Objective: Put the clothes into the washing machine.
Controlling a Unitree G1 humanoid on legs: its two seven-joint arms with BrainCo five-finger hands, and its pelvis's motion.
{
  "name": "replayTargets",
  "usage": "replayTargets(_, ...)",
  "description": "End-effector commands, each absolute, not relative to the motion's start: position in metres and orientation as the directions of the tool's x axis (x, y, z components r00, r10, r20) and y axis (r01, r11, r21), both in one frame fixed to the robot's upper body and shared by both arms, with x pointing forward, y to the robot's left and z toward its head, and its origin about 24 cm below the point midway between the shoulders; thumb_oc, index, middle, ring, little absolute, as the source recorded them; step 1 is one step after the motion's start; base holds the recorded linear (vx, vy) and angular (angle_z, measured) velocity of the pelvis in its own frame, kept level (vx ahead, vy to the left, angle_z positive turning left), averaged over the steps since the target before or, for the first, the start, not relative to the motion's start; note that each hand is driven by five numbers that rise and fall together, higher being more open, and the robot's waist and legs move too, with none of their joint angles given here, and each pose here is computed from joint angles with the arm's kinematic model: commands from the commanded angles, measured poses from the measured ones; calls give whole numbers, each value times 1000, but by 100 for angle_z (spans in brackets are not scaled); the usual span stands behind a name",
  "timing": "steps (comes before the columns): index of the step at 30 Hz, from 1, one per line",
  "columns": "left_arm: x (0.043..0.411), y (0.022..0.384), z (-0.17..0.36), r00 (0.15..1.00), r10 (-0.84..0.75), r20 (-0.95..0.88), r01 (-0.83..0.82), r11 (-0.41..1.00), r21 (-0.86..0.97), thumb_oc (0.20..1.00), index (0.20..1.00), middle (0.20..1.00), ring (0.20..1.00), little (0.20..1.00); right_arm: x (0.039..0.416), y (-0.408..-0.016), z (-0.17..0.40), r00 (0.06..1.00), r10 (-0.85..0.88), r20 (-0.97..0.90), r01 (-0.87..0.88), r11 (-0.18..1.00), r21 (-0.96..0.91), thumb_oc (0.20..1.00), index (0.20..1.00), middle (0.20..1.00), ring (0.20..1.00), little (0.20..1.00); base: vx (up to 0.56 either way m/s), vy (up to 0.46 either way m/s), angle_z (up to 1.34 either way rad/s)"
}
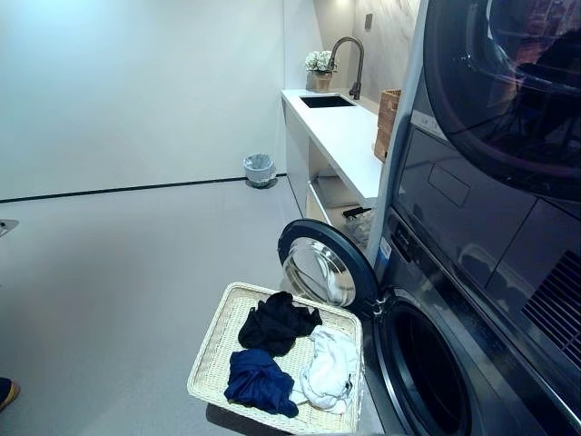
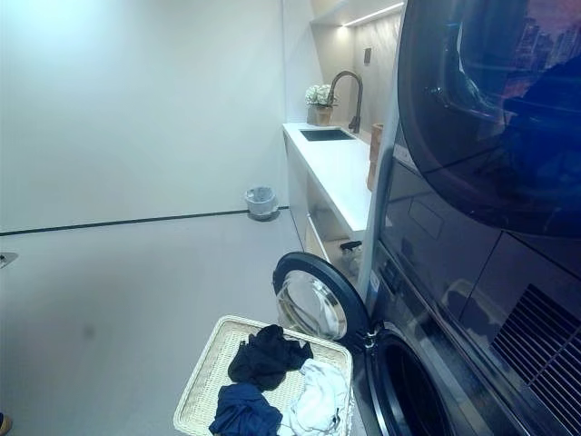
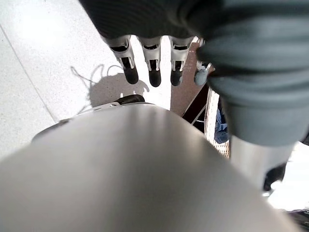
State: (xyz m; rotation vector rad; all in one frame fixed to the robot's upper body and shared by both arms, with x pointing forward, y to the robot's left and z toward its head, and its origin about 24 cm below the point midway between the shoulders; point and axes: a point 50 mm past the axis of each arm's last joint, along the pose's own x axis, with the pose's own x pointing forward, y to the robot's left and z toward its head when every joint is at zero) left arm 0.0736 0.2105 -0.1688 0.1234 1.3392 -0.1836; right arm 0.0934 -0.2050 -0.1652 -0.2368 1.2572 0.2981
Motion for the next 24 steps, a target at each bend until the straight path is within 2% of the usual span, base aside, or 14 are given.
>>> replayTargets(1,101,194,-167,266,-98,-959,197,979,-45,1000,1000,1000,1000,1000,123,-199,-160,311,105,-945,-405,914,-32,1000,1000,1000,1000,1000,0,0,0)
replayTargets(7,101,195,-167,266,-76,-961,179,984,-28,1000,1000,1000,1000,1000,123,-199,-160,312,104,-944,-406,913,-34,1000,1000,1000,1000,1000,0,0,0)
replayTargets(12,104,200,-166,302,-1,-953,163,985,50,1000,1000,1000,1000,1000,123,-200,-159,312,103,-944,-402,915,-34,1000,1000,1000,1000,1000,0,0,0)
replayTargets(17,113,209,-162,383,150,-911,104,973,204,1000,1000,1000,1000,1000,121,-200,-160,312,100,-945,-394,919,-33,1000,1000,1000,1000,1000,0,0,0)
replayTargets(21,119,213,-159,423,203,-883,86,961,262,1000,1000,1000,1000,1000,122,-200,-160,314,97,-945,-385,923,-32,1000,1000,1000,1000,1000,11,0,0)
replayTargets(24,129,217,-153,505,299,-810,84,917,391,1000,1000,1000,1000,1000,123,-201,-159,319,96,-943,-375,926,-33,1000,1000,1000,1000,1000,29,0,0)
